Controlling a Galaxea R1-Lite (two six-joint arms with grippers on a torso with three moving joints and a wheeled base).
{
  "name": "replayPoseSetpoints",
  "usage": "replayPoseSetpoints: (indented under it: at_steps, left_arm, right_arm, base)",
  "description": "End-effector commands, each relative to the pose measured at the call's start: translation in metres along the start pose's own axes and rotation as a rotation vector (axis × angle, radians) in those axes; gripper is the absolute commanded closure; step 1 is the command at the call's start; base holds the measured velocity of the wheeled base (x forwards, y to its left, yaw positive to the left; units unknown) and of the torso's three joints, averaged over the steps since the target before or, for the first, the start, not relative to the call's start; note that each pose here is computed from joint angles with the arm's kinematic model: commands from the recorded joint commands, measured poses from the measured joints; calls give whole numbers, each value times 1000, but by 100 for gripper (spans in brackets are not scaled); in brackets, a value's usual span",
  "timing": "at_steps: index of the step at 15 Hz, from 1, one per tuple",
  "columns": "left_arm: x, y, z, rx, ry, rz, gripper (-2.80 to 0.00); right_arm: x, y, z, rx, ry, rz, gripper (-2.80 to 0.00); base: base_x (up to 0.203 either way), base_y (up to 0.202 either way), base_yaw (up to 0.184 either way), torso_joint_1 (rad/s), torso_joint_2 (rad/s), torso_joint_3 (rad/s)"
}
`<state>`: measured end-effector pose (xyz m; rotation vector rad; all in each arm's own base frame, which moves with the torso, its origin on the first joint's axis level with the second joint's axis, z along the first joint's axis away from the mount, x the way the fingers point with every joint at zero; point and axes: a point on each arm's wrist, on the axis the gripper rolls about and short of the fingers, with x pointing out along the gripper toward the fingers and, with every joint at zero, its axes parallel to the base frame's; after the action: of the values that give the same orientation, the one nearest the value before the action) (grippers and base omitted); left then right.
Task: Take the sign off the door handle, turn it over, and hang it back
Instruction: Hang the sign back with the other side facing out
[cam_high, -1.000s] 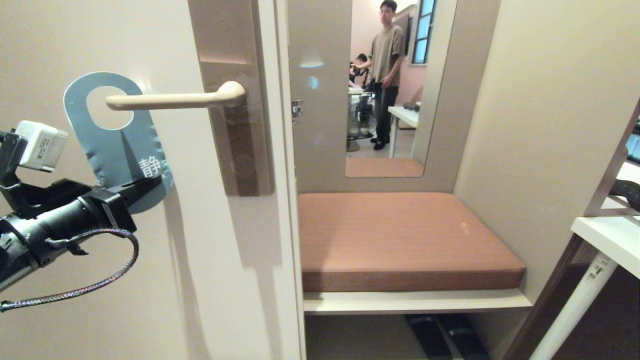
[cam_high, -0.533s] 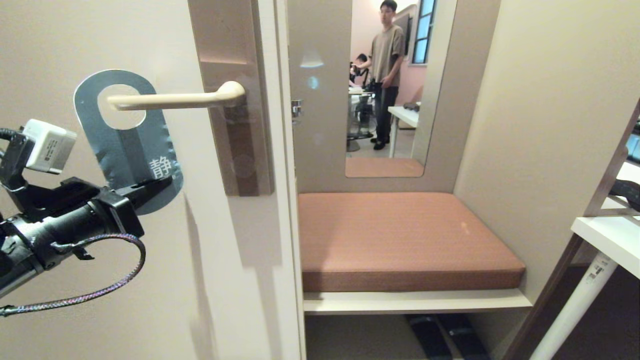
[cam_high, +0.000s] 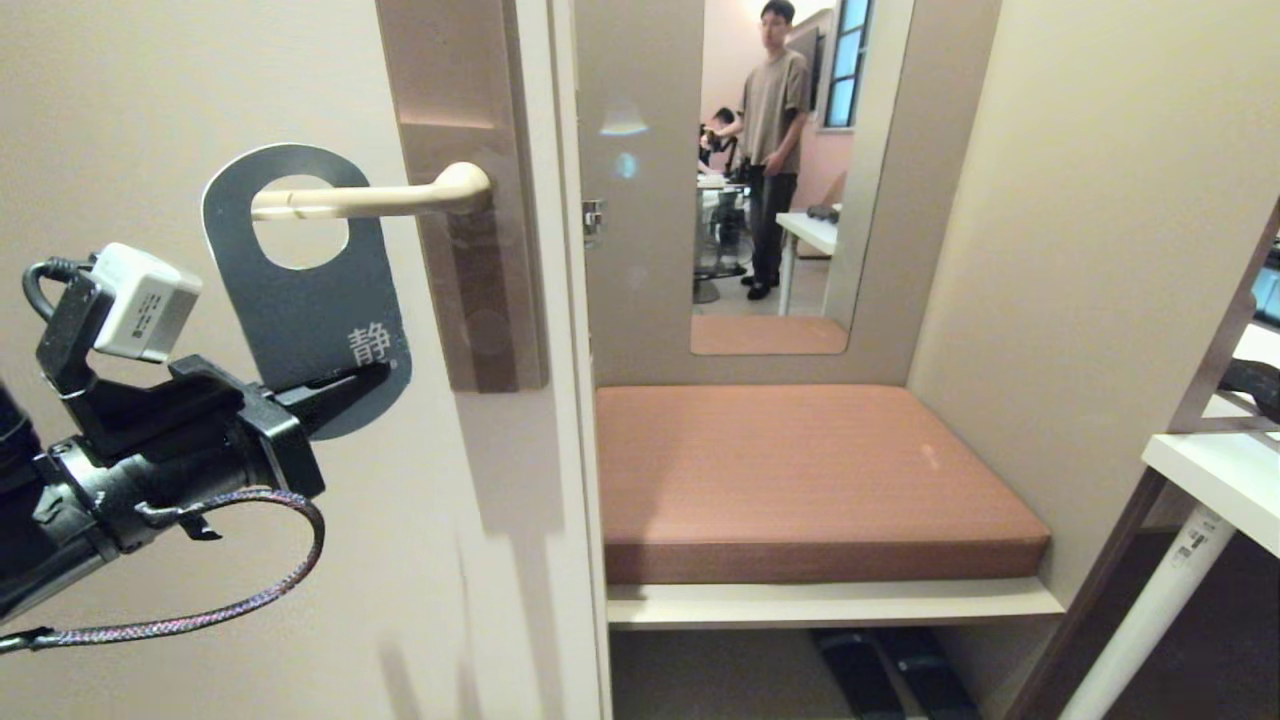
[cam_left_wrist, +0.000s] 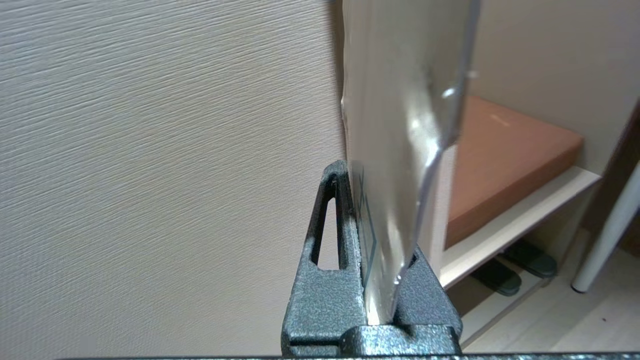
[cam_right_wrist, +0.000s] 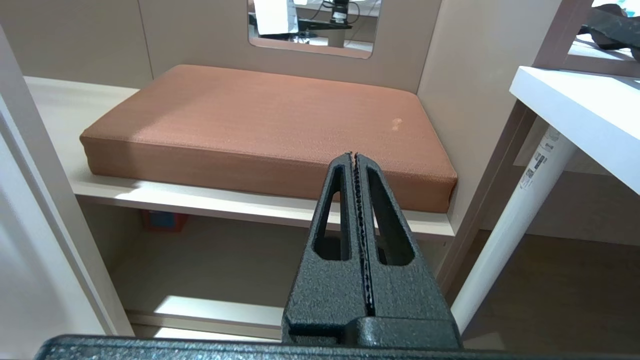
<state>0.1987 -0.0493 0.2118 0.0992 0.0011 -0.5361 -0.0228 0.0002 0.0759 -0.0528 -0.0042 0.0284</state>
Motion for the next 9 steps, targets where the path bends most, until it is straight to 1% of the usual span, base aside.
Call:
replayPoseSetpoints:
  at_steps: [1, 5, 9]
  left_arm:
    - [1, -2, 1, 3, -5, -12, 0]
    - [1, -4, 2, 4, -11, -24, 0]
    - [5, -17, 4, 7, -22, -90, 0]
  right_arm:
    - [0, 0, 0, -1, -1, 1, 0]
    - [0, 0, 0, -1, -1, 1, 0]
    - [0, 0, 0, -1, -1, 1, 0]
  base:
    - [0, 0, 0, 0, 0, 0]
    - [0, 0, 0, 0, 0, 0]
    - [0, 0, 0, 0, 0, 0]
